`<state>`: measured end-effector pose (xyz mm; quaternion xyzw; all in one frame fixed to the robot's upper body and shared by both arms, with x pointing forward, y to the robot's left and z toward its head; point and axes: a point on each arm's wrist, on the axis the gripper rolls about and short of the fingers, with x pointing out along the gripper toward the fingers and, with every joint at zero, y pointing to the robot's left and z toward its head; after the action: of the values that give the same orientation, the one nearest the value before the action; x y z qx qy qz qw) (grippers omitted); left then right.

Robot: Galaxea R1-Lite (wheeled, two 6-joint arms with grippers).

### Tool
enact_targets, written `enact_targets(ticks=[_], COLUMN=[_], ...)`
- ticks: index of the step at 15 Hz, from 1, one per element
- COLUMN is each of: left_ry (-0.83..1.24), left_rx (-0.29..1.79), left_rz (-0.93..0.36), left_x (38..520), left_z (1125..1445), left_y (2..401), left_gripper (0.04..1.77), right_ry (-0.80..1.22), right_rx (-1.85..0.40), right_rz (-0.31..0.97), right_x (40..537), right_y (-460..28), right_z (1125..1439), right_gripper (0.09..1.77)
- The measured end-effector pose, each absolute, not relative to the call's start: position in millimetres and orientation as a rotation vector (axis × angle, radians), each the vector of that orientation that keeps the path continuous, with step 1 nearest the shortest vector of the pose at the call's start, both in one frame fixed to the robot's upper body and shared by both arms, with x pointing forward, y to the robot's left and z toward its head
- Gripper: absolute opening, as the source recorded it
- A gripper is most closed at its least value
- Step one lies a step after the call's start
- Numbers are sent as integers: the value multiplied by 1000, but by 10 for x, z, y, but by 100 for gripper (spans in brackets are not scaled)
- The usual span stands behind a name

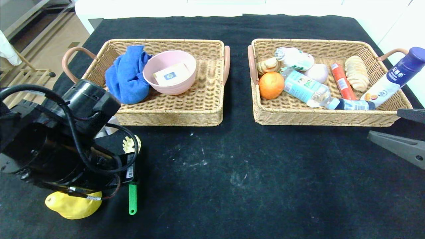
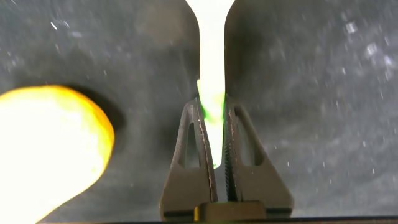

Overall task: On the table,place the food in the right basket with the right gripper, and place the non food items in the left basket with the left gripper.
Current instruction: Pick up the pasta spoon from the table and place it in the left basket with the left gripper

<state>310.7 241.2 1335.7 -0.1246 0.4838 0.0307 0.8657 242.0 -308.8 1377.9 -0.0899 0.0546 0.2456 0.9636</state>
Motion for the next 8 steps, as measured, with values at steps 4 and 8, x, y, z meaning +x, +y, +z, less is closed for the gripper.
enact_targets(ticks=[4,8], left_ry=[1002,966], left_rx=[-239,-242], left_rz=[17,-2], left_x=[2923,2860], left_z=[13392,13475], left_y=[2363,2378], left_gripper=[20,20], right_ry=[112,112], right_rx=[-182,-182], right_rz=[497,498], right_x=[2421,2421], right_y=[-3087,-3085], right_z=[13776,13775], right_gripper=[171,171])
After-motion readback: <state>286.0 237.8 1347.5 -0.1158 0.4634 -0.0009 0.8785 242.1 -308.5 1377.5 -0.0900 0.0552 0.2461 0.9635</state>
